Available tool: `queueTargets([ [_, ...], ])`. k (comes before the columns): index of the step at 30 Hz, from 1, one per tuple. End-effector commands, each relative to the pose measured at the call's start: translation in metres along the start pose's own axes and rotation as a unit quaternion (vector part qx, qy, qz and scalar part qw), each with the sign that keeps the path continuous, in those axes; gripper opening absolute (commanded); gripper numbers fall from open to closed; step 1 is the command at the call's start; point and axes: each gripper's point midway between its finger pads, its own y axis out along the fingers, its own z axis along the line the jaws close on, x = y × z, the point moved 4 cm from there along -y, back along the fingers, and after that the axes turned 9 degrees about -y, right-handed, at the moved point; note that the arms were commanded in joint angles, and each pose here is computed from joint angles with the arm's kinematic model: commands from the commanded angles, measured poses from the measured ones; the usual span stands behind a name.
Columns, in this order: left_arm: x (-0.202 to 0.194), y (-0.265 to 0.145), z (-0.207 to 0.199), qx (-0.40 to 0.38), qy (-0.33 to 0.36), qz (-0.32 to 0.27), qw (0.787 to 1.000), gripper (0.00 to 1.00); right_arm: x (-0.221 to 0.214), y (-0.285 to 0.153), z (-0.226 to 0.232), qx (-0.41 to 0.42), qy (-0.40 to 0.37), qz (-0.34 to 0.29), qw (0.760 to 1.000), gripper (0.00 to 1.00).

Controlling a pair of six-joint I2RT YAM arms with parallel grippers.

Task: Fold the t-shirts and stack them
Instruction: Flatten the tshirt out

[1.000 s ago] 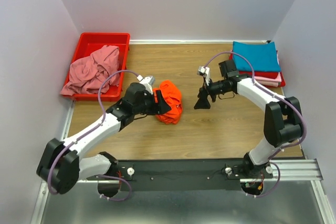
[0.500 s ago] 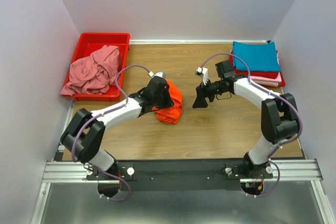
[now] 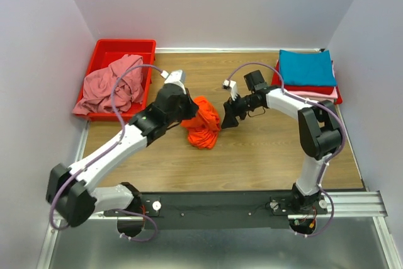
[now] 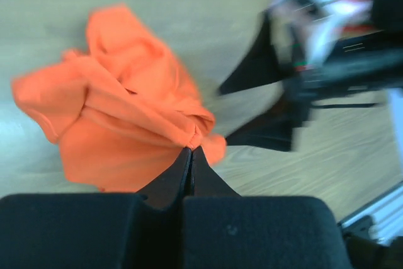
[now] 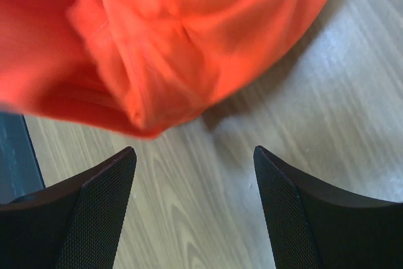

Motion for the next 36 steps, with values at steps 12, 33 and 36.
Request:
queueTargets([
  [12,0.051,-0.065,0.019,-0.013,0.000,-0.086,0.996,0.00,0.013,0.048,0.011,0.049,0.011,0.018,0.999,0.82],
  [33,0.071,-0.077,0.046,0.006,0.021,-0.108,0.994,0.00,0.043,0.032,0.002,0.008,-0.014,0.009,1.000,0.02],
  [36,0.084,-0.077,0.048,0.012,0.028,-0.121,0.992,0.00,0.078,0.003,-0.005,-0.061,-0.064,-0.006,0.996,0.00],
])
